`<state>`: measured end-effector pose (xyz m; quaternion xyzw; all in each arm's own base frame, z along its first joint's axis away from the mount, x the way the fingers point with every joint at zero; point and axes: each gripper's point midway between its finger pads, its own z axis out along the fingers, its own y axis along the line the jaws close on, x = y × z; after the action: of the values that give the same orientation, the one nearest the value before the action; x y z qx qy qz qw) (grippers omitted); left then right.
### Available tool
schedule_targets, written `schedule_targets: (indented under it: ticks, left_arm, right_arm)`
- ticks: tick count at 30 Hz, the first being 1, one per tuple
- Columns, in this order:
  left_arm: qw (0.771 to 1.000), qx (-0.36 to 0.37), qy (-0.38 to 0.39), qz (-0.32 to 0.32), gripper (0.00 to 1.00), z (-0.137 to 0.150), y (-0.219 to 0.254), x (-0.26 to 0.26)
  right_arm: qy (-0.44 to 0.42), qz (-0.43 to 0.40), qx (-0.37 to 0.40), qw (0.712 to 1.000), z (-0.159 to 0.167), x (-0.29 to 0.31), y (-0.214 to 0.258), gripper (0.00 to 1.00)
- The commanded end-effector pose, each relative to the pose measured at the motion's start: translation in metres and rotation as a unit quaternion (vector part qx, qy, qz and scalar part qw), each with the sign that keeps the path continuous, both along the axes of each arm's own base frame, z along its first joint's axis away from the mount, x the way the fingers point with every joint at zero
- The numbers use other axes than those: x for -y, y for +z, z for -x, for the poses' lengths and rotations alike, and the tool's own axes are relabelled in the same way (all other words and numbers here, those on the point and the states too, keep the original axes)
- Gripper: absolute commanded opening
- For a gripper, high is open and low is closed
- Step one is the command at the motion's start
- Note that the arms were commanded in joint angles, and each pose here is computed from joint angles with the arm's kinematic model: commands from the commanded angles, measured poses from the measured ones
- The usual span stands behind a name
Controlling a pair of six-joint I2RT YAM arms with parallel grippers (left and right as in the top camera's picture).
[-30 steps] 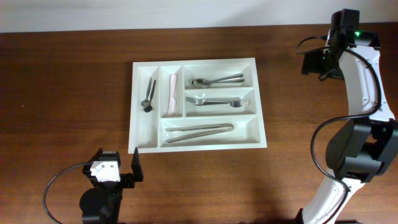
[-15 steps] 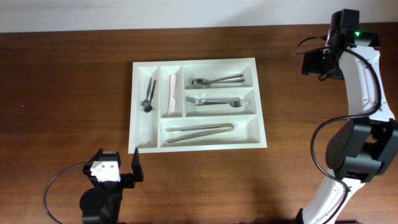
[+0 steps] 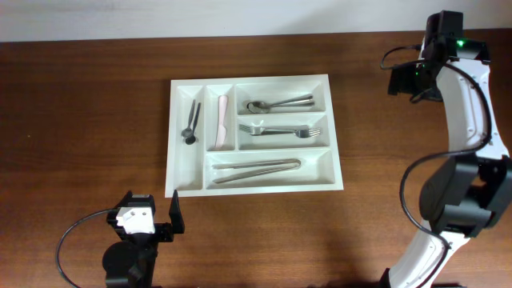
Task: Pack container
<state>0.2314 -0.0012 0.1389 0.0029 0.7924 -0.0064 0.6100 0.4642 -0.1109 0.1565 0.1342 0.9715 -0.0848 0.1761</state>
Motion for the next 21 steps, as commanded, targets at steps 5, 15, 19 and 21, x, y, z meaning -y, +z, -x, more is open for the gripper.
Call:
schedule_targets:
  ticks: [5, 15, 19, 21]
  left_arm:
    - [1.000, 0.002, -0.007, -0.007, 0.99, 0.000, -0.001, 0.001]
    - [1.000, 0.002, -0.007, -0.007, 0.99, 0.000, -0.001, 0.001]
    - [1.000, 0.002, -0.007, -0.007, 0.99, 0.000, -0.001, 0.001]
    - [1.000, 0.002, -0.007, -0.007, 0.99, 0.000, -0.001, 0.001]
  right_arm:
    - [0.032, 0.023, 0.146, 0.989, 0.046, -0.033, 0.133, 0.99]
    - [0.090, 0.023, 0.190, 0.977, 0.161, -0.084, 0.133, 0.99]
    - [0.098, 0.025, 0.262, 0.960, 0.182, -0.090, 0.138, 0.99]
    - [0.106, 0.017, 0.308, 0.945, 0.190, -0.095, 0.142, 0.99]
